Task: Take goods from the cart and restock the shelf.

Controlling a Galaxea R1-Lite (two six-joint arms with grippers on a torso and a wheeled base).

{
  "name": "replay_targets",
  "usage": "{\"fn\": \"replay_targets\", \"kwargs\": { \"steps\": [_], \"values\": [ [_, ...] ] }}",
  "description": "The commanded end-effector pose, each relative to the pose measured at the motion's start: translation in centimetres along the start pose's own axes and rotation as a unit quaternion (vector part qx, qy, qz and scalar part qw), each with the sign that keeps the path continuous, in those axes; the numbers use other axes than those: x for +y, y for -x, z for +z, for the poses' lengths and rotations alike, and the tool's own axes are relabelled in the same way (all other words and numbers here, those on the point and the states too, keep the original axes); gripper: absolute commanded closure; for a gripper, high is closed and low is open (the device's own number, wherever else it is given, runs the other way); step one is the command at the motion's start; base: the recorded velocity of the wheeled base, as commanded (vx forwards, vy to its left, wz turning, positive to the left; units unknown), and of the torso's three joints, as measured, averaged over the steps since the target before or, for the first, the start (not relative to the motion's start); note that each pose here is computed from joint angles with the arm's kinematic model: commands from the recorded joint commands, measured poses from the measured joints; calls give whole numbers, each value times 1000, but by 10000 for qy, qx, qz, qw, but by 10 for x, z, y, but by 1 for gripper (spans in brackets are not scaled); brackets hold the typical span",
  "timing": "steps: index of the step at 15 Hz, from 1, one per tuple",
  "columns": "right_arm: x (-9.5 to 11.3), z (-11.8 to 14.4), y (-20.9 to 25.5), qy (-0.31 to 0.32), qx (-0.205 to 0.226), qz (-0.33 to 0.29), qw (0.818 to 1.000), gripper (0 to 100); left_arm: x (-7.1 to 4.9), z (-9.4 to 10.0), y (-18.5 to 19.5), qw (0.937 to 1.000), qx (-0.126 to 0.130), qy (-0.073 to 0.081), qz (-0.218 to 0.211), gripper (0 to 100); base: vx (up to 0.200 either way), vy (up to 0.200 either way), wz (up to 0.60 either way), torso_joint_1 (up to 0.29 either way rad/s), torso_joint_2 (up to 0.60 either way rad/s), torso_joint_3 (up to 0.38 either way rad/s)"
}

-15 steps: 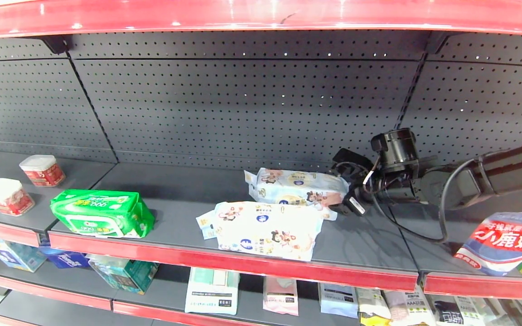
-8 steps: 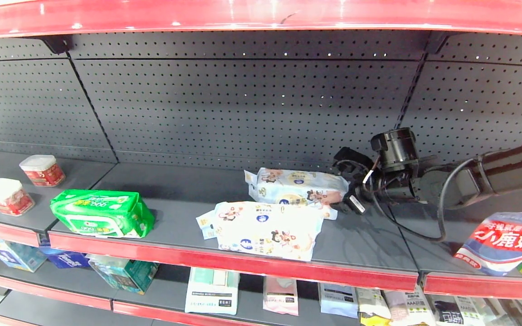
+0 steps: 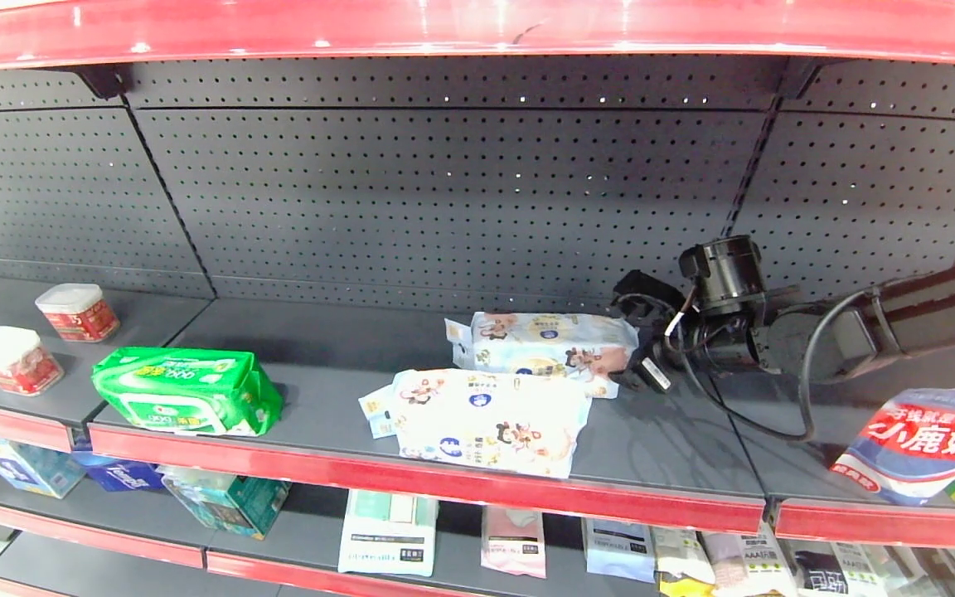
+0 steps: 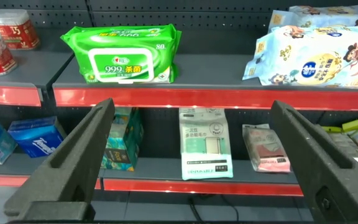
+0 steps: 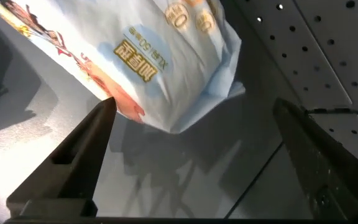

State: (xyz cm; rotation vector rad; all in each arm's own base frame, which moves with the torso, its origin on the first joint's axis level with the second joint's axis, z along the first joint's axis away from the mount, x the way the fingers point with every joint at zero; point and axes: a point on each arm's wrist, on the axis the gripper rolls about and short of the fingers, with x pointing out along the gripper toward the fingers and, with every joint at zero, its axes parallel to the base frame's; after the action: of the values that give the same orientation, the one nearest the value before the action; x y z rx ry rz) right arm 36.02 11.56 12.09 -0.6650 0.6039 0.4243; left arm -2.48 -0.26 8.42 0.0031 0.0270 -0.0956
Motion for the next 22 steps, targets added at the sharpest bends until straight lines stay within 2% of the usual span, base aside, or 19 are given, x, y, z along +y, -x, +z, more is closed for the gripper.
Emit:
{"fn": "replay_targets", "kwargs": {
  "steps": [1,7,11,14,22],
  "values": [
    [-4,-3,4,-30,24,-51,10000,0,0,0,0,10000,2,1,2,0,0,0,0,0,0,0],
    [-28,-17,7,-207,273,-449,9984,0,0,0,0,10000,2,1,2,0,0,0,0,0,0,0],
    [-32,-21,9,-256,353,-549,9975,0,0,0,0,10000,2,8,2,0,0,0,0,0,0,0],
    [-39,-21,1,-348,478,-846,9947,0,0,0,0,10000,2,1,2,0,0,0,0,0,0,0],
    [-37,0,-5,-306,96,-748,9967,0,0,0,0,10000,2,1,2,0,0,0,0,0,0,0]
  ]
}}
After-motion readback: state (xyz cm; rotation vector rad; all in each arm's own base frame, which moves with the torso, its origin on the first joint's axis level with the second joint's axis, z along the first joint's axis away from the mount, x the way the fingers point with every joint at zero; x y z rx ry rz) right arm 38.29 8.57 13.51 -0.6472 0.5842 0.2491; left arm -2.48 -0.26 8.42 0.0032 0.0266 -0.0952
